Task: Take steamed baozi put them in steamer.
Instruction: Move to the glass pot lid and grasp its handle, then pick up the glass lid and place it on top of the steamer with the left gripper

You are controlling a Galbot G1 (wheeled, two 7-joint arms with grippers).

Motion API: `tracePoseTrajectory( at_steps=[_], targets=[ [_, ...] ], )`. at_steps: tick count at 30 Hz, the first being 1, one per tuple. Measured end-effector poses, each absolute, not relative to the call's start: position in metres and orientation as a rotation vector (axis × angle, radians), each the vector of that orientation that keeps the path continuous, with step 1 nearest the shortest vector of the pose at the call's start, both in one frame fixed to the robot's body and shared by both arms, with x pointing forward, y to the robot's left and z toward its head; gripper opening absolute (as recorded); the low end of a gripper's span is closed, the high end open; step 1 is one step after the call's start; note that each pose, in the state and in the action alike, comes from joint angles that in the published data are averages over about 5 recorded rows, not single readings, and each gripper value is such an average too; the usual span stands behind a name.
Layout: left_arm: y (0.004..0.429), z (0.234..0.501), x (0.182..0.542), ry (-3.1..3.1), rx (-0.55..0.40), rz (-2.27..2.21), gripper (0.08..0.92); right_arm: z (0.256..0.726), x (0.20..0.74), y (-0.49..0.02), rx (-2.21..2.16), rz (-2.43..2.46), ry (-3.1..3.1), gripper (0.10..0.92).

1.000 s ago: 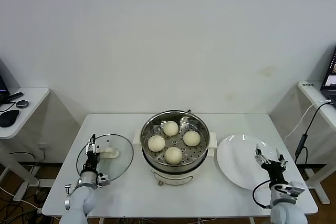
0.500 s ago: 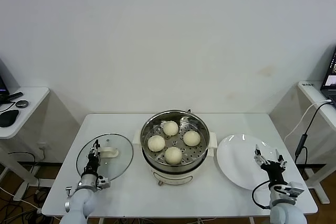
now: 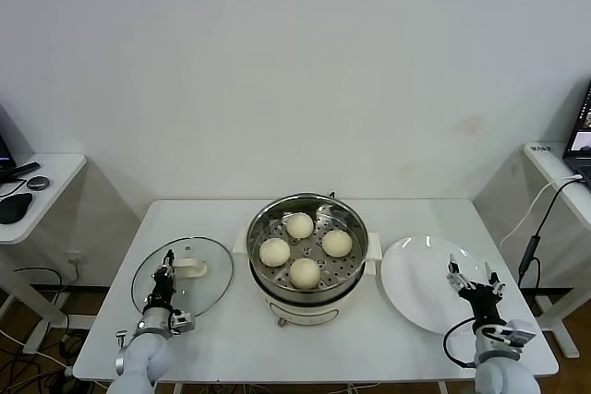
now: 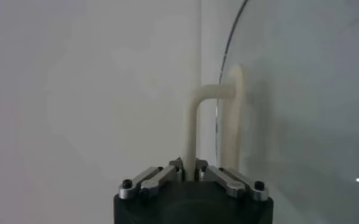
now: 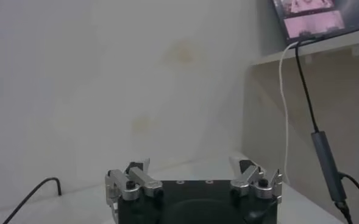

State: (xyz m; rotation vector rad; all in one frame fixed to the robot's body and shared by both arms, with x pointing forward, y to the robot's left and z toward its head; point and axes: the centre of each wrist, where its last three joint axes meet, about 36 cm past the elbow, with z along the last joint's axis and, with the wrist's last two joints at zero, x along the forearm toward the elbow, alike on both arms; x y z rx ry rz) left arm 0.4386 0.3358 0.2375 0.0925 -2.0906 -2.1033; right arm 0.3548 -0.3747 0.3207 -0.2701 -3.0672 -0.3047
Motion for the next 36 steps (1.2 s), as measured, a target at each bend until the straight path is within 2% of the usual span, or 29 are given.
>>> tracePoseTrajectory(
  at_steps=[4, 10, 16, 23, 30, 36],
  targets=[
    [0.323, 0.250, 0.432, -2.073, 0.170, -2.100, 0.168, 0.322, 0.357, -0.373, -0.266, -0.314, -3.069, 0.823],
    [0.301, 0.280, 0.418, -1.975, 0.334, -2.071, 0.168, 0.324, 0.359, -0.368, -0.250, -0.333, -3.066, 0.823],
    [0.283, 0.324, 0.411, -1.916, 0.497, -1.983, 0.168, 0.324, 0.357, -0.362, -0.229, -0.334, -3.054, 0.823],
    [0.257, 0.377, 0.395, -1.944, 0.608, -1.896, 0.168, 0.325, 0.354, -0.363, -0.219, -0.325, -3.044, 0.823],
    [0.222, 0.420, 0.382, -2.016, 0.663, -1.869, 0.168, 0.325, 0.356, -0.360, -0.210, -0.325, -3.036, 0.823],
    [0.184, 0.442, 0.378, -2.112, 0.603, -1.853, 0.168, 0.324, 0.353, -0.355, -0.205, -0.319, -3.036, 0.823]
  ],
)
